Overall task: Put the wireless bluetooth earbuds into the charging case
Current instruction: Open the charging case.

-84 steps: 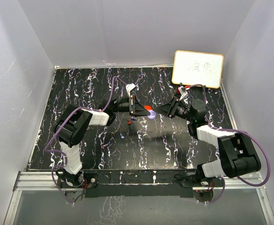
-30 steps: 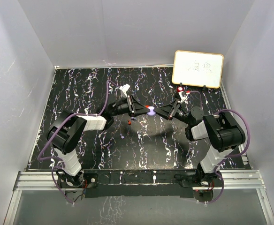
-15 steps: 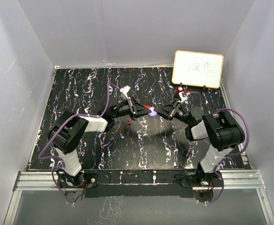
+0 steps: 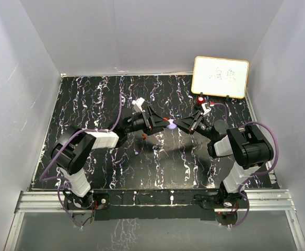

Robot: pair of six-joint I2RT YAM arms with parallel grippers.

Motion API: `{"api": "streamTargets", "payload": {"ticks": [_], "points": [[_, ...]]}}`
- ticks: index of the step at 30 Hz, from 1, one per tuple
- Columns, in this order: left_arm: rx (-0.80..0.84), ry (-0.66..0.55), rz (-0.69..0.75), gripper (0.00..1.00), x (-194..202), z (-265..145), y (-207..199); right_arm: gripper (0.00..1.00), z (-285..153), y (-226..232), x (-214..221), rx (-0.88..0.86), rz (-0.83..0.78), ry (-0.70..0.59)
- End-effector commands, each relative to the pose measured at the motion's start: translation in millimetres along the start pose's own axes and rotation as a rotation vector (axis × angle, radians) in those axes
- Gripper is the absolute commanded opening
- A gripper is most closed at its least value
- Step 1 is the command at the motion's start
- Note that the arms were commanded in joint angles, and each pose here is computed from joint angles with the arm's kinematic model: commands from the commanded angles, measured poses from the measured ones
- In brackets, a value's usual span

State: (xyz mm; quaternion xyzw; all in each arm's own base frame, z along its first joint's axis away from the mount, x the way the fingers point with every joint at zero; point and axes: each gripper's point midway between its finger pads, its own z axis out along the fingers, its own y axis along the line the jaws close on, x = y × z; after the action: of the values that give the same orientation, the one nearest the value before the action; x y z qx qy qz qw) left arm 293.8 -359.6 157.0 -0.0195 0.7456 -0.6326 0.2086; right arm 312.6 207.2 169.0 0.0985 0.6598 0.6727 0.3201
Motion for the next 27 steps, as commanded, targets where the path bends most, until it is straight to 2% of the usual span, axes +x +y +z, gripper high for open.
{"api": "streamTargets", "payload": {"ticks": [1,5,27], "points": [[-0.114,-0.072,0.128,0.99,-17,-12,-10,0.07,-2,33,-10,-0.104,-0.161,-0.044],[-0.207,-0.086,0.18,0.99,-23,-17,-6,0.07,-1,30,-12,-0.073,-0.187,-0.045],[-0.19,-0.051,0.196,0.99,-10,0,-7,0.05,3,35,-20,-0.039,-0.215,-0.052]]}}
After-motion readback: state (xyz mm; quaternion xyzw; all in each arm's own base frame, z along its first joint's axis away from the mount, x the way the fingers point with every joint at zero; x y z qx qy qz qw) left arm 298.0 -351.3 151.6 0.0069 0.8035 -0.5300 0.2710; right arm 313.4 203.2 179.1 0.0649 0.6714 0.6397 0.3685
